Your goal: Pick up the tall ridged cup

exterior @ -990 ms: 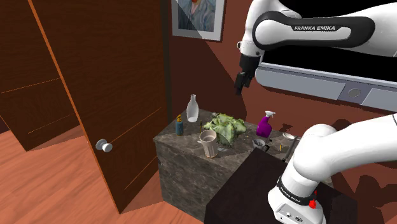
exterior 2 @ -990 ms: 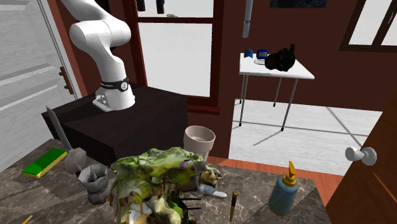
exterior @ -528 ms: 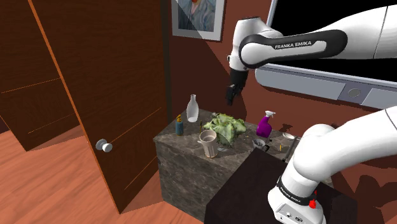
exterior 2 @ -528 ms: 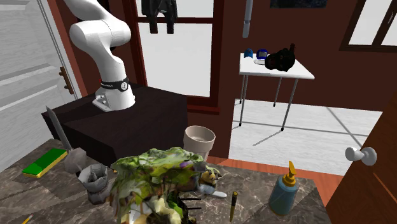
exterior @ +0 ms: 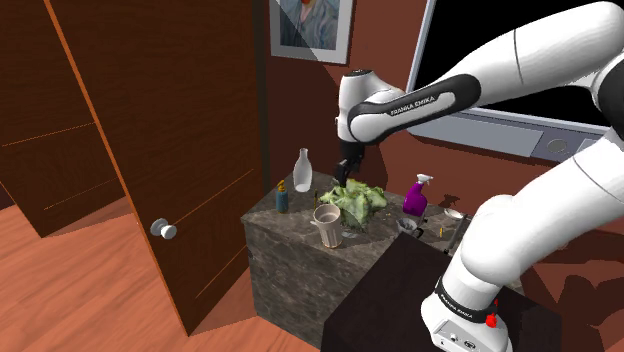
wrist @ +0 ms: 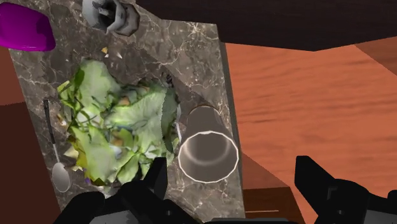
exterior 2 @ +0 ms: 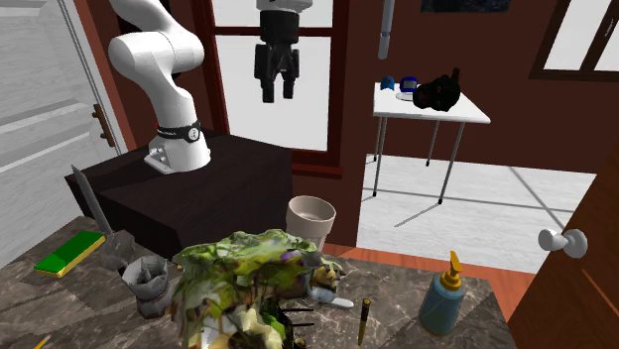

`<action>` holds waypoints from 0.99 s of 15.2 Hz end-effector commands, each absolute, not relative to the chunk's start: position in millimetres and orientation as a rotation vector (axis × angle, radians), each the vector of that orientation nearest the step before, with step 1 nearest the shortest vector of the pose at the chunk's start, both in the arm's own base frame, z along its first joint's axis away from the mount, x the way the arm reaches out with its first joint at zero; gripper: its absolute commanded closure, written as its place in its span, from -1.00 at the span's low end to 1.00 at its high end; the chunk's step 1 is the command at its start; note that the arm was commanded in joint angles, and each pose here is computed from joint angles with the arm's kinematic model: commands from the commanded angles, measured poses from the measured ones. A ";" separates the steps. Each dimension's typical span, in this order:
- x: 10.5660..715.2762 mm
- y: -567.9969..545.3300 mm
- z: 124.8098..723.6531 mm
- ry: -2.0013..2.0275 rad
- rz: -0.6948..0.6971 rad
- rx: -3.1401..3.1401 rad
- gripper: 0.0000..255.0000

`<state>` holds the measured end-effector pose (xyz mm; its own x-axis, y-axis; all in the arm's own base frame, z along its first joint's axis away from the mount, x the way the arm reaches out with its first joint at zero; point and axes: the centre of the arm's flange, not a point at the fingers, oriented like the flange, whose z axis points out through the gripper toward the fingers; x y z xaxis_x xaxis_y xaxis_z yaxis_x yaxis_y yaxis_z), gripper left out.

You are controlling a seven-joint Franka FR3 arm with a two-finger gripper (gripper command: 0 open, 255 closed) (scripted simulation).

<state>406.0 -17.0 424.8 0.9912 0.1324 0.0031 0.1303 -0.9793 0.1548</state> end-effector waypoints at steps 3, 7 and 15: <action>428.2 -10.4 373.1 0.214 0.002 2.957 -1.00; 450.5 -3.9 324.0 0.229 -0.018 2.933 -1.00; 492.9 6.3 224.4 0.259 -0.057 2.886 -1.00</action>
<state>487.2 5.3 239.0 0.9842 0.1677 -0.0567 0.1763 -0.9566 0.2319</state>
